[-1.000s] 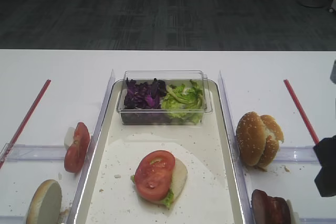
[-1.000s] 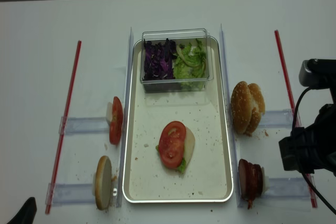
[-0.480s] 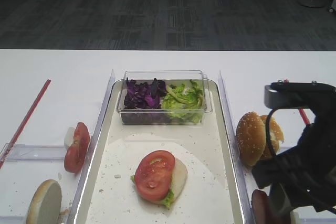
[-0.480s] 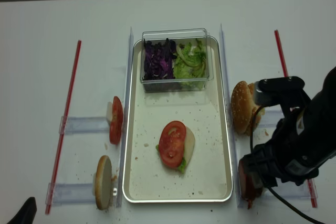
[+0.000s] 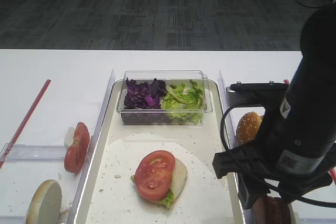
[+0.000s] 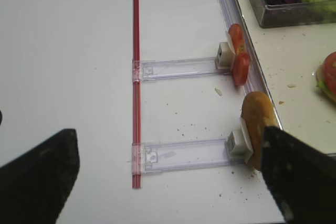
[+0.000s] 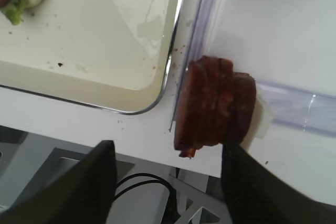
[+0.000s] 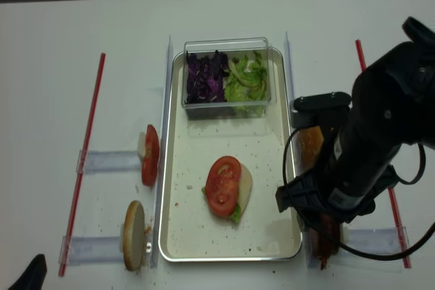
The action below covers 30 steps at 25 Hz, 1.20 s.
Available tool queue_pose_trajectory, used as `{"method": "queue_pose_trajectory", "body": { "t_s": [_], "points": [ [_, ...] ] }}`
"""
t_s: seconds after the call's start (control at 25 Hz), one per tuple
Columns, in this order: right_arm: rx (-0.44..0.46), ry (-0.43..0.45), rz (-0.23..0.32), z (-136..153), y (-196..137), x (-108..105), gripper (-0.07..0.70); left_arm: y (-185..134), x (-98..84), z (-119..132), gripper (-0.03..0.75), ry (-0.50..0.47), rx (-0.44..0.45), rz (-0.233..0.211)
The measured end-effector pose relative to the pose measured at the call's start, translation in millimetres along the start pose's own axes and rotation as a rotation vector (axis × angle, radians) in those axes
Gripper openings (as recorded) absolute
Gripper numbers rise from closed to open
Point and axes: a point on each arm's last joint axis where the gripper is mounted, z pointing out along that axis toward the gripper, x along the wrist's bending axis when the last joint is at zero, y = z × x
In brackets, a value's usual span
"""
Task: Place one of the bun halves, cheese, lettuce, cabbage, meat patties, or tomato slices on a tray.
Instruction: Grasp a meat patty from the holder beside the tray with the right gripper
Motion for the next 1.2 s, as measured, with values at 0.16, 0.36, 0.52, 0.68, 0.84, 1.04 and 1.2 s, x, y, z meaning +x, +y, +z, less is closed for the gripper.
{"method": "queue_pose_trajectory", "body": {
  "t_s": [0.16, 0.36, 0.52, 0.68, 0.84, 1.04, 1.2],
  "points": [
    [0.010, -0.009, 0.003, 4.1, 4.1, 0.8, 0.466, 0.0, 0.0, 0.0, 0.639, 0.000, 0.000, 0.000],
    [0.016, -0.014, 0.008, 10.5, 9.1, 1.7, 0.462, 0.0, 0.0, 0.0, 0.636, 0.000, 0.000, 0.000],
    [0.013, -0.015, 0.011, 14.4, 13.0, 2.6, 0.436, 0.0, 0.0, 0.0, 0.630, 0.000, 0.000, 0.000],
    [0.026, -0.020, 0.016, 19.6, 15.7, 2.9, 0.428, 0.0, 0.0, 0.0, 0.629, 0.000, 0.000, 0.000],
    [0.034, -0.026, 0.017, 22.5, 16.8, 2.7, 0.426, 0.0, 0.0, 0.0, 0.629, 0.000, 0.000, 0.000],
    [0.044, -0.032, 0.019, 26.3, 18.3, 2.6, 0.417, 0.0, 0.0, 0.0, 0.629, 0.000, 0.000, 0.000],
    [0.057, -0.038, 0.023, 30.6, 19.7, 2.3, 0.384, 0.0, 0.0, 0.0, 0.629, 0.000, 0.000, 0.000]
  ]
}}
